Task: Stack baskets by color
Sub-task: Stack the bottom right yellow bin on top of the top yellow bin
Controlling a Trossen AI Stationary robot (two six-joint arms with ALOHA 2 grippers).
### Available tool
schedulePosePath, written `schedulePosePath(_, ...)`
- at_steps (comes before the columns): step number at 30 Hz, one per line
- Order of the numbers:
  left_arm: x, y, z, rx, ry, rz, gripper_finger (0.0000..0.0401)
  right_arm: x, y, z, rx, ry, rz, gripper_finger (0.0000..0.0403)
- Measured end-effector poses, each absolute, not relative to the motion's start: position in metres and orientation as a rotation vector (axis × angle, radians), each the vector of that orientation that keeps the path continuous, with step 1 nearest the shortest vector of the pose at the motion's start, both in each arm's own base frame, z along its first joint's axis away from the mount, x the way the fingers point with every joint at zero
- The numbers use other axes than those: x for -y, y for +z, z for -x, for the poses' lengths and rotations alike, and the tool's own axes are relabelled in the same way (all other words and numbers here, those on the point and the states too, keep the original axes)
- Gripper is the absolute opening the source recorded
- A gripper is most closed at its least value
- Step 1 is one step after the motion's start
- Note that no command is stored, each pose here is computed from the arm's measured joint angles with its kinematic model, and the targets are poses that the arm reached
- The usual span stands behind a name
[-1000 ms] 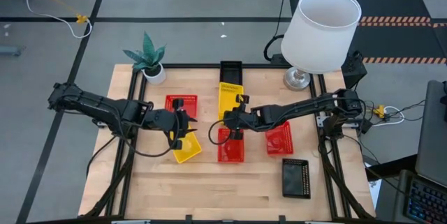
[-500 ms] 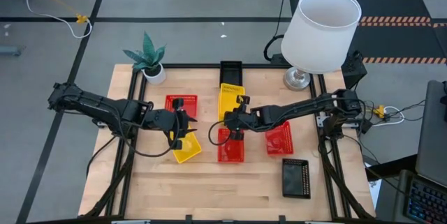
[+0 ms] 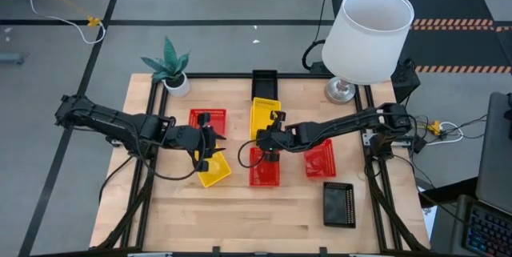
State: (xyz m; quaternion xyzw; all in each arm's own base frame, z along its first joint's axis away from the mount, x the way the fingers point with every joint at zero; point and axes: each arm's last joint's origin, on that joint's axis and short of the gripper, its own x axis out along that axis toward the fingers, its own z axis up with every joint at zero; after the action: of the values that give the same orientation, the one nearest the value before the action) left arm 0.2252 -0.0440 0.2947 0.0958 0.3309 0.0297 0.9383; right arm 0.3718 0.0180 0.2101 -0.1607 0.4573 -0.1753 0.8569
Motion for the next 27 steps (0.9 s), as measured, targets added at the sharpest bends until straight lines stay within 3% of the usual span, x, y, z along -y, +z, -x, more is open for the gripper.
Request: schedulePosePath(27, 0.0441, 0.2947, -0.2252, -0.676, 0.059, -0.200, 0.0147, -0.0136, 0.2047, -0.3713, -1.004, -0.329, 0.313, 0.0020)
